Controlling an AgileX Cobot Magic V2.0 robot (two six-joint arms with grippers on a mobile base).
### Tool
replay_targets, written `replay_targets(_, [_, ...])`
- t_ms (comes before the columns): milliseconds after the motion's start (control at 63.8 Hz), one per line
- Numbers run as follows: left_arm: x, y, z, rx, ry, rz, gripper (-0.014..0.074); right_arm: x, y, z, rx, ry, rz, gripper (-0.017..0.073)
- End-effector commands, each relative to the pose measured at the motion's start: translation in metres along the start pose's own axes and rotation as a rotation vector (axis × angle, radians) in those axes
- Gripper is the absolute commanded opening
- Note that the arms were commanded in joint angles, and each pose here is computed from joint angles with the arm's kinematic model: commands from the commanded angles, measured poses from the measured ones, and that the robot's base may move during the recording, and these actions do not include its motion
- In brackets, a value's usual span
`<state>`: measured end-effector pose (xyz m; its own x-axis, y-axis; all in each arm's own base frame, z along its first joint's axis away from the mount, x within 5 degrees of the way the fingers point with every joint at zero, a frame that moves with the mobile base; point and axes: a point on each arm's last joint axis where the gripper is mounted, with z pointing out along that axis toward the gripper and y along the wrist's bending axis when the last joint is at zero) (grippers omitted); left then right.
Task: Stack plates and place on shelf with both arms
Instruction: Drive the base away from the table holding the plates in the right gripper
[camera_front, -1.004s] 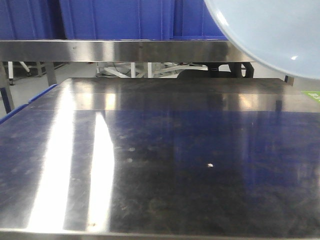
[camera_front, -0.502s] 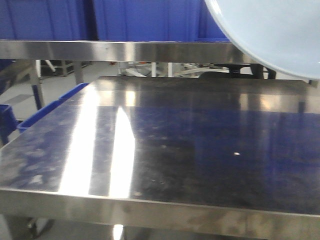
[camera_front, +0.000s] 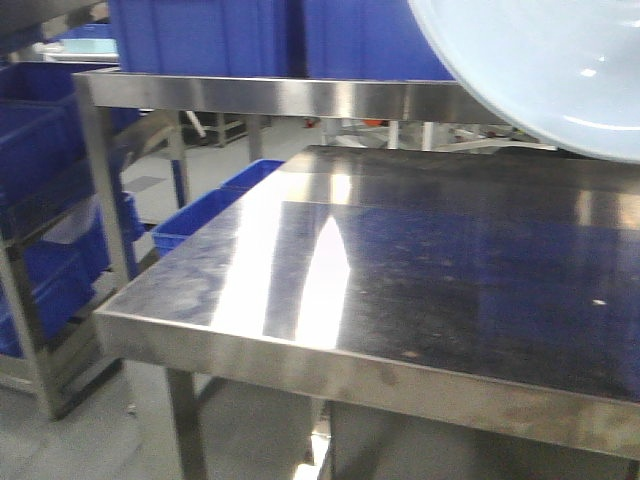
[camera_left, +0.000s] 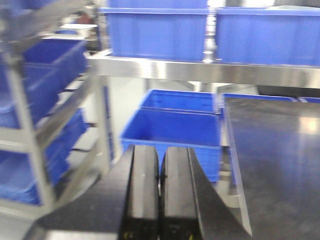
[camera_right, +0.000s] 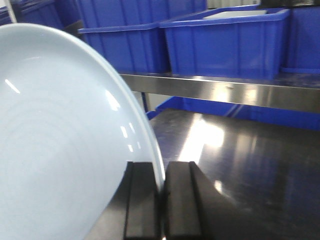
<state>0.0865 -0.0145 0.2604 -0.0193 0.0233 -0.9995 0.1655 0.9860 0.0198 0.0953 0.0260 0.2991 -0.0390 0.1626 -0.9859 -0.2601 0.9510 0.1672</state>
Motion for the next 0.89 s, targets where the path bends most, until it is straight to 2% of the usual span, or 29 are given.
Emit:
replay_targets(0, [-0.0164, 0.0024, -0.0005, -0.025, -0.101, -0.004, 0.0081, -0.0197, 0.0013, -0.0015, -0.001, -0.135, -0.003, 0.0048])
replay_targets(878, [-0.0164, 0.0022, -0.0005, -0.023, -0.101, -0.004, 0.0081, -0.0197, 0.0013, -0.0015, -0.001, -0.135, -0.003, 0.0048])
